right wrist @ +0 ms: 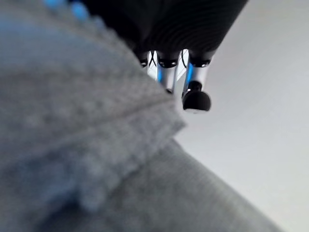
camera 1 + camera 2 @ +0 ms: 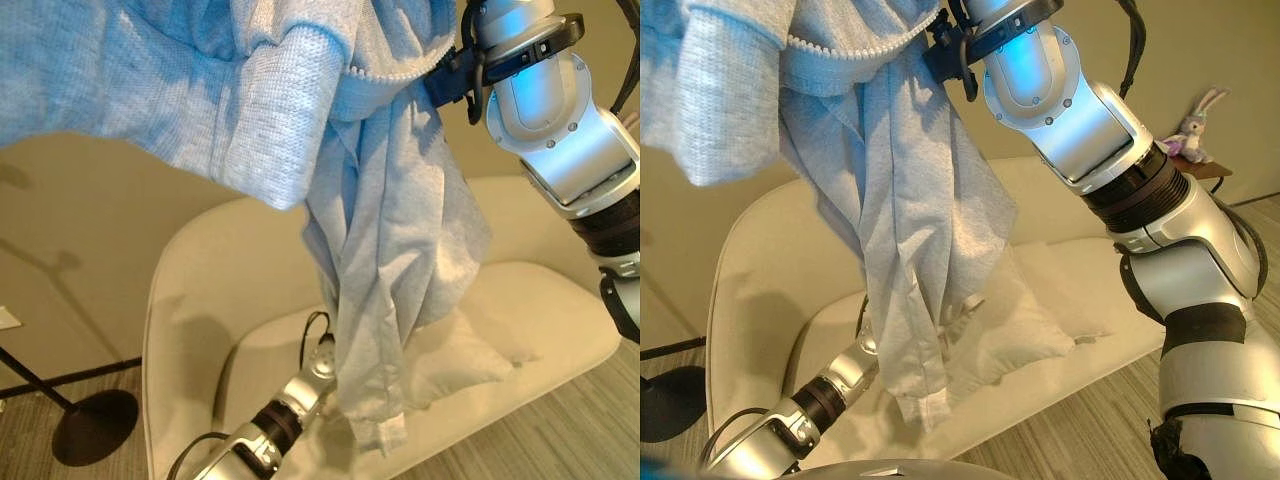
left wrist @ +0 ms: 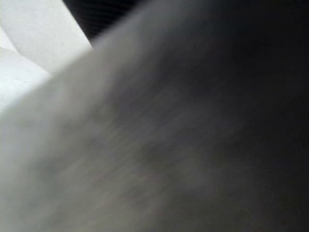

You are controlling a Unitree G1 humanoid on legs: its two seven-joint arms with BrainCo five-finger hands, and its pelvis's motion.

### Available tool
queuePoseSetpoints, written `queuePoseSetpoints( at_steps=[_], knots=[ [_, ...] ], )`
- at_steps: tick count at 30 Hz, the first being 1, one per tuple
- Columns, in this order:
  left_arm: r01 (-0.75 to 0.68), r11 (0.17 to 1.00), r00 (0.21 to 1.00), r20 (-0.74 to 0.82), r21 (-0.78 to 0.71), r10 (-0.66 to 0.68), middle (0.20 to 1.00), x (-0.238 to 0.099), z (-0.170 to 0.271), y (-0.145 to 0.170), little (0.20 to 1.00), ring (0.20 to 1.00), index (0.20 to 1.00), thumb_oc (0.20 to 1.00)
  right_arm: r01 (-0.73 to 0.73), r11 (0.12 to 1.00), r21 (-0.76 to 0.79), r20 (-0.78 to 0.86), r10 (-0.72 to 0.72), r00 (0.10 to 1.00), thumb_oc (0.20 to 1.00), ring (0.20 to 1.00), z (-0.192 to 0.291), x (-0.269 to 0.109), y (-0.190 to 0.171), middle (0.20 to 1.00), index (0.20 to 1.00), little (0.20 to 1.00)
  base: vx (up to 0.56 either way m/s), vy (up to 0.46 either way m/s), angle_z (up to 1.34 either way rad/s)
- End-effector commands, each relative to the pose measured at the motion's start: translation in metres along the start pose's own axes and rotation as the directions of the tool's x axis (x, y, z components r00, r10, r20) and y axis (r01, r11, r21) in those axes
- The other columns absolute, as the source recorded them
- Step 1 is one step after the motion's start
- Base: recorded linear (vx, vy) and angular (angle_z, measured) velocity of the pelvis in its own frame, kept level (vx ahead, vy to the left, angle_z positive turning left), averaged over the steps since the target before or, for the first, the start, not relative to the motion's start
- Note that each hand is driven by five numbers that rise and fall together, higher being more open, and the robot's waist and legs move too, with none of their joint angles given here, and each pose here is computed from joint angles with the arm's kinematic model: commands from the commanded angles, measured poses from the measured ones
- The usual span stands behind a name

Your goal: Hang the clothes on the sofa on the clothes rack.

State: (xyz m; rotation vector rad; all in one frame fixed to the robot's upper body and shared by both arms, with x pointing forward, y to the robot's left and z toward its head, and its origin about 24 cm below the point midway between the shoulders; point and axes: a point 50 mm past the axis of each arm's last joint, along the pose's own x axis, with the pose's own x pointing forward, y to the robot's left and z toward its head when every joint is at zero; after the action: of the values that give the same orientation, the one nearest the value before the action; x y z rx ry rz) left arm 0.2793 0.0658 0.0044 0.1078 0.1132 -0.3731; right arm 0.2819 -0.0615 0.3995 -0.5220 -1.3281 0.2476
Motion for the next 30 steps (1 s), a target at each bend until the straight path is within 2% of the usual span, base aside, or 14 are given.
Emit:
queuePoseSetpoints(
  at_steps=[1,8,15,20,22,24,25,27,28,30],
  knots=[
    [0.028,0.997,0.985,0.171,-0.069,-0.016,0.200,0.011,0.038,-0.006,0.200,0.200,0.200,0.200,0.137,0.986,-0.099,0.021,-0.136,0.990,0.200,0.200,0.007,0.026,-0.042,0.200,0.200,0.200,0.00,0.000,0.00],
    [-0.106,0.986,0.970,0.205,-0.126,0.130,0.200,-0.001,0.041,0.028,0.200,0.200,0.200,0.200,0.177,0.968,-0.180,0.010,-0.178,0.984,0.200,0.200,0.001,0.014,-0.066,0.200,0.200,0.200,-0.01,-0.045,0.02],
    [-0.283,0.947,0.919,0.240,-0.151,0.313,0.200,-0.031,0.039,0.069,0.200,0.200,0.200,0.200,0.154,0.968,-0.197,0.015,-0.154,0.988,0.200,0.200,0.001,-0.030,-0.078,0.200,0.200,0.200,-0.03,-0.089,0.08],
    [-0.390,0.902,0.873,0.238,-0.183,0.426,0.200,-0.058,0.033,0.089,0.200,0.200,0.200,0.200,0.117,0.989,-0.092,-0.013,-0.119,0.993,0.200,0.200,0.001,-0.069,-0.055,0.200,0.200,0.200,-0.03,-0.127,0.02],
    [-0.418,0.894,0.863,0.234,-0.162,0.447,0.200,-0.065,0.030,0.092,0.200,0.200,0.200,0.200,0.105,0.994,-0.003,-0.011,-0.105,0.994,0.200,0.200,0.005,-0.079,-0.039,0.200,0.200,0.200,-0.05,-0.119,-0.03],
    [-0.423,0.893,0.863,0.233,-0.152,0.449,0.200,-0.068,0.029,0.092,0.200,0.200,0.200,0.200,0.094,0.995,0.034,-0.014,-0.094,0.995,0.200,0.200,0.007,-0.083,-0.032,0.200,0.200,0.200,-0.05,-0.088,-0.04],
    [-0.417,0.896,0.865,0.235,-0.152,0.443,0.200,-0.070,0.029,0.090,0.200,0.200,0.200,0.200,0.084,0.992,0.093,-0.015,-0.083,0.996,0.200,0.200,0.010,-0.086,-0.012,0.200,0.200,0.200,-0.06,-0.079,-0.02],
    [-0.408,0.902,0.867,0.247,-0.144,0.432,0.200,-0.070,0.031,0.087,0.200,0.200,0.200,0.200,0.077,0.992,0.097,-0.003,-0.077,0.997,0.200,0.200,0.013,-0.086,-0.003,0.200,0.200,0.200,-0.08,-0.062,0.06],
    [-0.389,0.911,0.868,0.278,-0.135,0.411,0.200,-0.068,0.038,0.083,0.200,0.200,0.200,0.200,0.090,0.982,0.166,-0.014,-0.089,0.996,0.200,0.200,0.016,-0.088,0.014,0.200,0.200,0.200,-0.11,-0.034,0.20],
    [-0.377,0.916,0.868,0.292,-0.137,0.401,0.200,-0.063,0.042,0.077,0.200,0.200,0.200,0.200,0.096,0.978,0.188,-0.010,-0.095,0.995,0.200,0.200,0.020,-0.086,0.026,0.200,0.200,0.200,-0.18,-0.023,0.27]
  ],
)
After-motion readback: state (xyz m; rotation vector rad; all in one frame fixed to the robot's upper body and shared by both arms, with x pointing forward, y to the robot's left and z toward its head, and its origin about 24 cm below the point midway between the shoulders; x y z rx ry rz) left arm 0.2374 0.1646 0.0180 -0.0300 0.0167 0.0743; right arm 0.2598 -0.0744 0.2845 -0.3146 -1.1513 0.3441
